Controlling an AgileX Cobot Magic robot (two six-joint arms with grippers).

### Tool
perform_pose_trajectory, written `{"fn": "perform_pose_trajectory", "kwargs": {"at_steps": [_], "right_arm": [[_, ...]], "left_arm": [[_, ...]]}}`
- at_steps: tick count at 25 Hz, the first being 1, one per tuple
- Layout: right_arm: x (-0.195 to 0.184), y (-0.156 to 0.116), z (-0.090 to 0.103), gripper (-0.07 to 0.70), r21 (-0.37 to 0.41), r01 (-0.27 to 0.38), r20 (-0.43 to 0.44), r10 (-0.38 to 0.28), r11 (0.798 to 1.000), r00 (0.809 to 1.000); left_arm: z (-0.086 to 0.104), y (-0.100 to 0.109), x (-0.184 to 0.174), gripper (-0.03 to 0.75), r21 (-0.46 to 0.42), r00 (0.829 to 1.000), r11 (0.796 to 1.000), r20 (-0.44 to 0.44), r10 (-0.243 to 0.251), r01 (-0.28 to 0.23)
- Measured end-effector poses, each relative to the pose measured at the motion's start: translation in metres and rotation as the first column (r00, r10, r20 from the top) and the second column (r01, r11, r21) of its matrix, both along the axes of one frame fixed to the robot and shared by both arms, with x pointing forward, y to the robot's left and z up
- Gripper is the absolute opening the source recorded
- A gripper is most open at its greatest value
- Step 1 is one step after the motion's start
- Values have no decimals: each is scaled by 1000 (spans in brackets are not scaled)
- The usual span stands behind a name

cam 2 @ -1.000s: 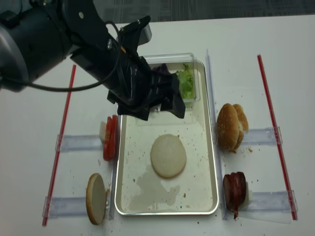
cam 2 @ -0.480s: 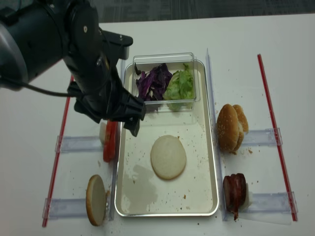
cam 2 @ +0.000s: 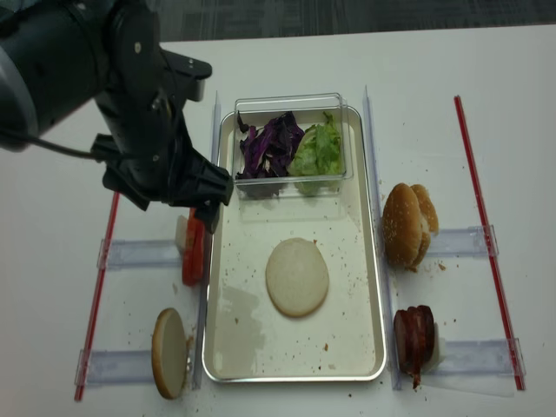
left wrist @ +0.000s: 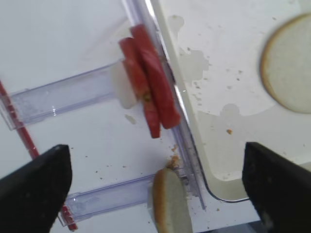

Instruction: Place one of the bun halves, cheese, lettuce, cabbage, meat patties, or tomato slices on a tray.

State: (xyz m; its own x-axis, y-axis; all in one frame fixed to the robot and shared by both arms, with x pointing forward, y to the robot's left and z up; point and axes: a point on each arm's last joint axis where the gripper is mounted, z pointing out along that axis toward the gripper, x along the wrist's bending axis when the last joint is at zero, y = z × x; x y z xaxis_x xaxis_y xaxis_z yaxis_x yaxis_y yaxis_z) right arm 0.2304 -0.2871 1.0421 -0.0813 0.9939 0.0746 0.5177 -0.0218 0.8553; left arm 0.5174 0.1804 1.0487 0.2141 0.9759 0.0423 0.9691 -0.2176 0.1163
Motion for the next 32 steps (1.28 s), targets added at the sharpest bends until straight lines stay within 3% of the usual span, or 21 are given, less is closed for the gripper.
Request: {"fn": "perform_pose_trajectory", "kwargs": {"at_steps": [4,8,11,14,21,32], "right_arm": [[0,0,0,364,0,0,0,0,1000,1000],[0,0,0,364,2,1,0,-1,1000,1000],[0,0,0,364,2,1,0,-1,1000,1000],[0,0,0,364,2,1,0,-1,1000,1000],[0,0,0,364,2,1,0,-1,1000,1000],[0,0,0,364,2,1,0,-1,1000,1000]], "left_arm": [[0,43,15,652,3,992,992,0,124,-124],[0,92,23,652,8,969,969,-1,247,-247],[0,120,25,652,13,954,954,-2,300,-300],[0,132,24,651,19,951,951,-3,309,-309],[10,133,10,650,9,953,953,25,302,-303],[-3,131,-82,645,13,949,949,-6,316,-316]]}}
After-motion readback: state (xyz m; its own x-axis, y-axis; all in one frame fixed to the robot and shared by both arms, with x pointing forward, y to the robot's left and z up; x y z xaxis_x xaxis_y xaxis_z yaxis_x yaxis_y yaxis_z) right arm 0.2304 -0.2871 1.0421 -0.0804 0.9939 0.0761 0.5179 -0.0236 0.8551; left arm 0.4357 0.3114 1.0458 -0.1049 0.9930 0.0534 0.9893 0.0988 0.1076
